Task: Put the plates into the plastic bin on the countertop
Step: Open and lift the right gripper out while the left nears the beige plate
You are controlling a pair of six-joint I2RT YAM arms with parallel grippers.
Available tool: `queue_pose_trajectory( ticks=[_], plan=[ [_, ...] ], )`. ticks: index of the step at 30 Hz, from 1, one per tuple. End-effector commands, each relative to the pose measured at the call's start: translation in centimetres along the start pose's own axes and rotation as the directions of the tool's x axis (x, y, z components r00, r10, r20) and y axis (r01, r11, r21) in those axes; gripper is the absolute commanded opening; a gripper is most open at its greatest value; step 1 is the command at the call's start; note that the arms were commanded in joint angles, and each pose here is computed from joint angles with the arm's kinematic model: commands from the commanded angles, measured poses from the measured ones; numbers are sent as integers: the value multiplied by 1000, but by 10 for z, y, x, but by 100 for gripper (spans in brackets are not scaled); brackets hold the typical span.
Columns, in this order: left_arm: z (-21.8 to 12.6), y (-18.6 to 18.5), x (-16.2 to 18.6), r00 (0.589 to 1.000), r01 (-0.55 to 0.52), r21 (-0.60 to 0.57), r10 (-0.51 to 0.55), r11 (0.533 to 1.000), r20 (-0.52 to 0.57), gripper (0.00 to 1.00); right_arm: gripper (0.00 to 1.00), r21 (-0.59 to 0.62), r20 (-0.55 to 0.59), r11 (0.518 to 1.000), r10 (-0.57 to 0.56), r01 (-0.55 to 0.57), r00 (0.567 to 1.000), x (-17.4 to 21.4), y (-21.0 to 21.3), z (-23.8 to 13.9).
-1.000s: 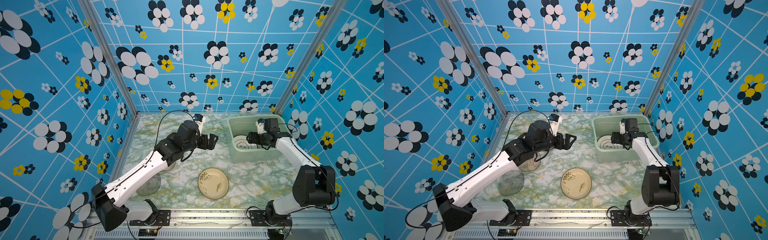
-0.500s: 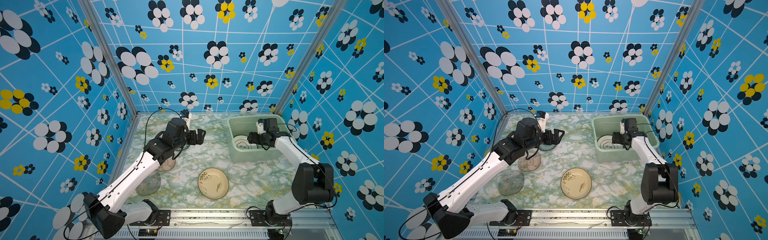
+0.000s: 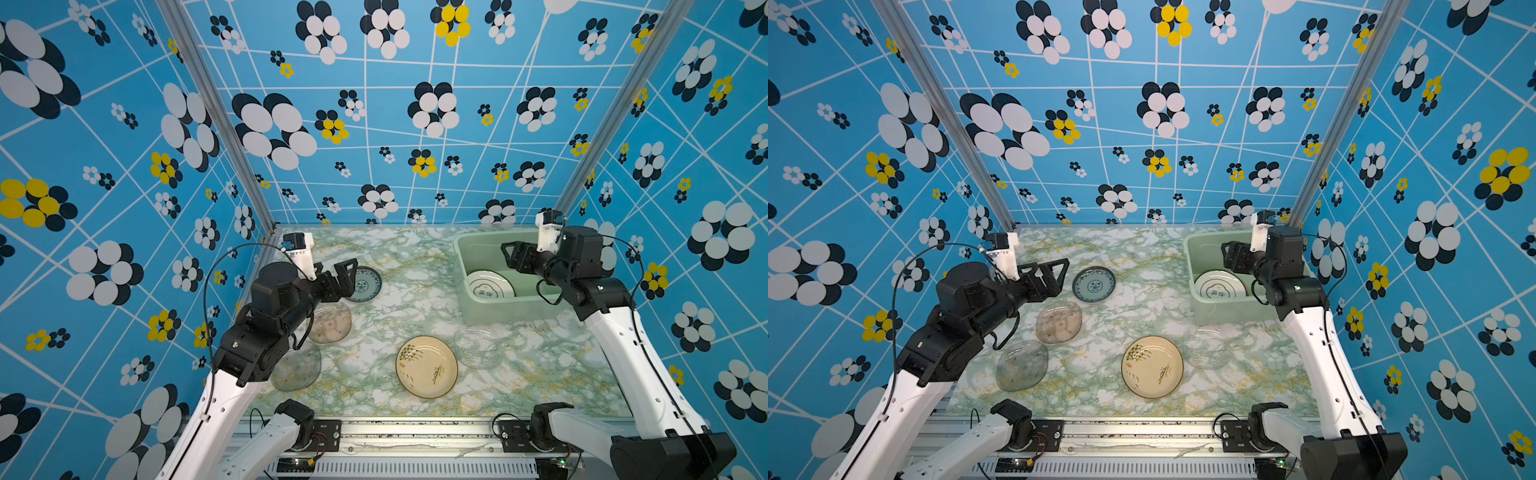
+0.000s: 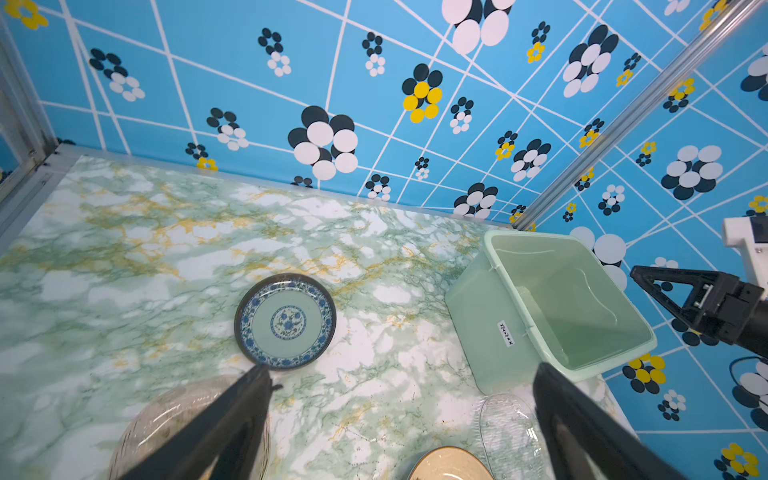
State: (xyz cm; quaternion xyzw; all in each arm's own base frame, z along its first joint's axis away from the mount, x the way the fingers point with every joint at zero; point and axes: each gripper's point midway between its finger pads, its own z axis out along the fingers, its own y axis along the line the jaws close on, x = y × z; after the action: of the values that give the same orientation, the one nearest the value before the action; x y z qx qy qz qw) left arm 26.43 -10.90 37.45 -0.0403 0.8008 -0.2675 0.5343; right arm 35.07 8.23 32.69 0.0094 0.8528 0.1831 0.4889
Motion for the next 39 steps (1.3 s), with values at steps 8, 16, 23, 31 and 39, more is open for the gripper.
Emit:
queue_pose_trajectory(
  ticks=[8, 16, 23, 31, 39],
  plan=[
    [13, -20, 107, 807, 311, 95, -210, 946, -551, 99, 71, -78, -168, 950, 286, -302, 943, 96, 41, -50],
    [22, -15, 155, 713, 140, 105, -27, 985, -701, 99, 69, 19, -362, 908, 396, -418, 844, 181, 48, -63],
    [29, -34, 196, 611, -157, 289, 323, 944, -723, 99, 73, 51, -439, 908, 395, -416, 807, 234, 63, -63],
    [40, -53, 218, 586, -181, 425, 444, 887, -678, 99, 74, 124, -411, 849, 515, -513, 752, 266, 64, -52],
    [61, -58, 236, 550, -182, 482, 495, 857, -673, 99, 75, 216, -410, 813, 578, -540, 706, 295, 57, -52]
  ],
)
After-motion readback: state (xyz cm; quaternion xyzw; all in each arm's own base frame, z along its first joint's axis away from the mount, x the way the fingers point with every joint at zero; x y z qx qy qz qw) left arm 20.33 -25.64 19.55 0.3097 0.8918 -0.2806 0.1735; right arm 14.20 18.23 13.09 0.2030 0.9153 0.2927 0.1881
